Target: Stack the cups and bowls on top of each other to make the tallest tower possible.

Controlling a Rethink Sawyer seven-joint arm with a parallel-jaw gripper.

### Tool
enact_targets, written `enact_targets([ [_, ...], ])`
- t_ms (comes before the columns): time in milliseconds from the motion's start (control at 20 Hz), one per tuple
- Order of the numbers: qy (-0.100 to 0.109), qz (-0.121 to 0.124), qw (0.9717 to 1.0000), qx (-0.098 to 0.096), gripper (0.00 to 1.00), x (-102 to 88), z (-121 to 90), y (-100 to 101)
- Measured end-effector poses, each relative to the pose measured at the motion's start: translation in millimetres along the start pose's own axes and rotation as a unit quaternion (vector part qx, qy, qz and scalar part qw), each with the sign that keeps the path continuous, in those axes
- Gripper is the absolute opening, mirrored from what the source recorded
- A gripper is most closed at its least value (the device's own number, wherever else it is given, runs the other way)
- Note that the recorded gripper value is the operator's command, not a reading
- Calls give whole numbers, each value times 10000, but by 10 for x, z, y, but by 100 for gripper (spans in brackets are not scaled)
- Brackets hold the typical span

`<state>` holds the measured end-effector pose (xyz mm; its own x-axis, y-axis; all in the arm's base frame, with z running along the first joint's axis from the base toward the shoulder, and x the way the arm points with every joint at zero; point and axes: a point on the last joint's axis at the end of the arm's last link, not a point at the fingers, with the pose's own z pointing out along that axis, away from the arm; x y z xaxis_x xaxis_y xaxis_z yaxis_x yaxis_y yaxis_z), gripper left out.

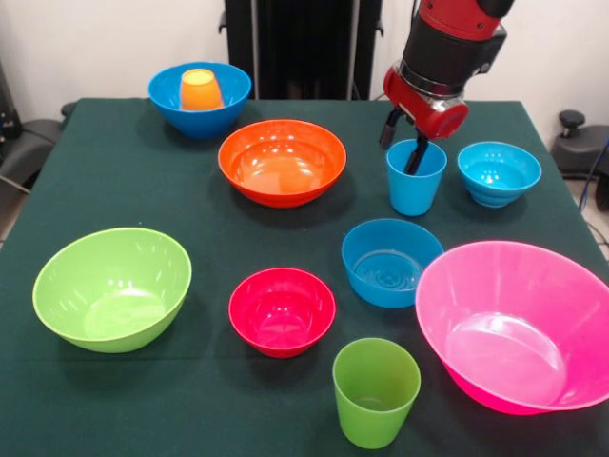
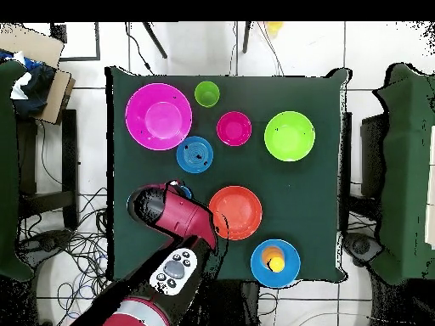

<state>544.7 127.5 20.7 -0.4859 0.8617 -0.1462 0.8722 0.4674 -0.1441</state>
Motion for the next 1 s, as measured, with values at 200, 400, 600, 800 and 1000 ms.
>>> enact_targets([
  [200,0,0,10000,0,100,0,0,0],
  [400,0,0,10000,0,0,0,0,0],
  [600,-2,5,10000,-4,0,-6,-5,-1],
  [800,-5,11,10000,-21,0,-14,-22,6],
  [1000,-9,26,10000,-64,0,-27,-75,18],
])
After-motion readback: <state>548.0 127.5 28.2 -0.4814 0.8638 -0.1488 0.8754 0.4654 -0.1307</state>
